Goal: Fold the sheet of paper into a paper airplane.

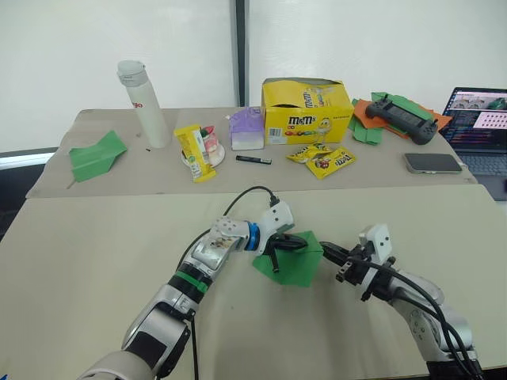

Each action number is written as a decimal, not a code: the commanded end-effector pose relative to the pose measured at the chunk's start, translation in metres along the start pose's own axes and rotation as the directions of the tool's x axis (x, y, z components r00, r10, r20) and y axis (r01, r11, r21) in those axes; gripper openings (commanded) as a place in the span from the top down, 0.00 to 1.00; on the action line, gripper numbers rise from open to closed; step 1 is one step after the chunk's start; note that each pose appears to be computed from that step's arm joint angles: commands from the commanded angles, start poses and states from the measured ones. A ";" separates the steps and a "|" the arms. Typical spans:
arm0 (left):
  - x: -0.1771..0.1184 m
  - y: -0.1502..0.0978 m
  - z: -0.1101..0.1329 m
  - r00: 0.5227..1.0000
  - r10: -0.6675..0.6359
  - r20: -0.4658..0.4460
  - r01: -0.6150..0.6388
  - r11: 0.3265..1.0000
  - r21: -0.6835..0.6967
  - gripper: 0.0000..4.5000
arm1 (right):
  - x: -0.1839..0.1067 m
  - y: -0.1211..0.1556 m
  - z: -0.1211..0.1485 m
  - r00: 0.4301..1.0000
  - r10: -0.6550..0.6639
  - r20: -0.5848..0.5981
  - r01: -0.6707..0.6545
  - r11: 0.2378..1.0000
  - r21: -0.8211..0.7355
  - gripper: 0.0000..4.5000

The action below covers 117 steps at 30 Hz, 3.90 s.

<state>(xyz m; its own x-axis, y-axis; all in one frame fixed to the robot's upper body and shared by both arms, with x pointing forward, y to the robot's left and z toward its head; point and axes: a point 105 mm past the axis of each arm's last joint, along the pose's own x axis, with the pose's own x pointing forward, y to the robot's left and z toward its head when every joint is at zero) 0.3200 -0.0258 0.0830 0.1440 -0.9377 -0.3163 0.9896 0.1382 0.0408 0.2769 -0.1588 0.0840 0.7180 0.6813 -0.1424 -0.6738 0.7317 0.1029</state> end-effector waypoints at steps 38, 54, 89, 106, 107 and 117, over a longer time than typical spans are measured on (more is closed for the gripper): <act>-0.045 0.025 -0.001 0.985 0.174 -0.012 -0.174 0.984 0.024 1.00 | 0.045 0.009 -0.025 0.986 0.088 -0.142 -0.091 0.996 -0.013 0.99; -0.060 0.016 0.010 0.989 0.147 0.001 -0.147 0.989 0.034 1.00 | 0.048 0.012 -0.032 0.983 0.063 -0.172 -0.068 0.997 -0.023 0.99; -0.032 0.006 -0.038 0.982 0.134 -0.135 -0.138 0.990 -0.019 1.00 | 0.049 0.003 0.017 0.998 0.061 -0.033 -0.068 0.938 -0.341 0.99; -0.031 -0.006 -0.038 0.985 0.075 -0.158 -0.083 0.995 -0.050 1.00 | 0.014 0.047 -0.054 0.929 0.273 -0.251 -0.331 0.915 -0.233 0.99; -0.031 -0.007 -0.039 0.985 0.070 -0.160 -0.080 0.995 -0.055 1.00 | 0.009 0.056 -0.057 0.911 0.316 -0.265 -0.378 0.897 -0.228 0.99; -0.032 -0.011 -0.039 0.985 0.044 -0.167 -0.057 0.996 -0.072 1.00 | -0.005 0.081 -0.043 0.881 0.403 -0.248 -0.455 0.867 -0.204 0.99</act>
<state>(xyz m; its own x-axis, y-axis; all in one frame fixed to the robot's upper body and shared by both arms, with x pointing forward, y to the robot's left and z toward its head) 0.3094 0.0123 0.0666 0.2066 -0.8784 -0.4310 0.9759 0.2164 0.0267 0.2148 -0.1054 0.0479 0.3252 0.8852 -0.3326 -0.9454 0.3120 -0.0940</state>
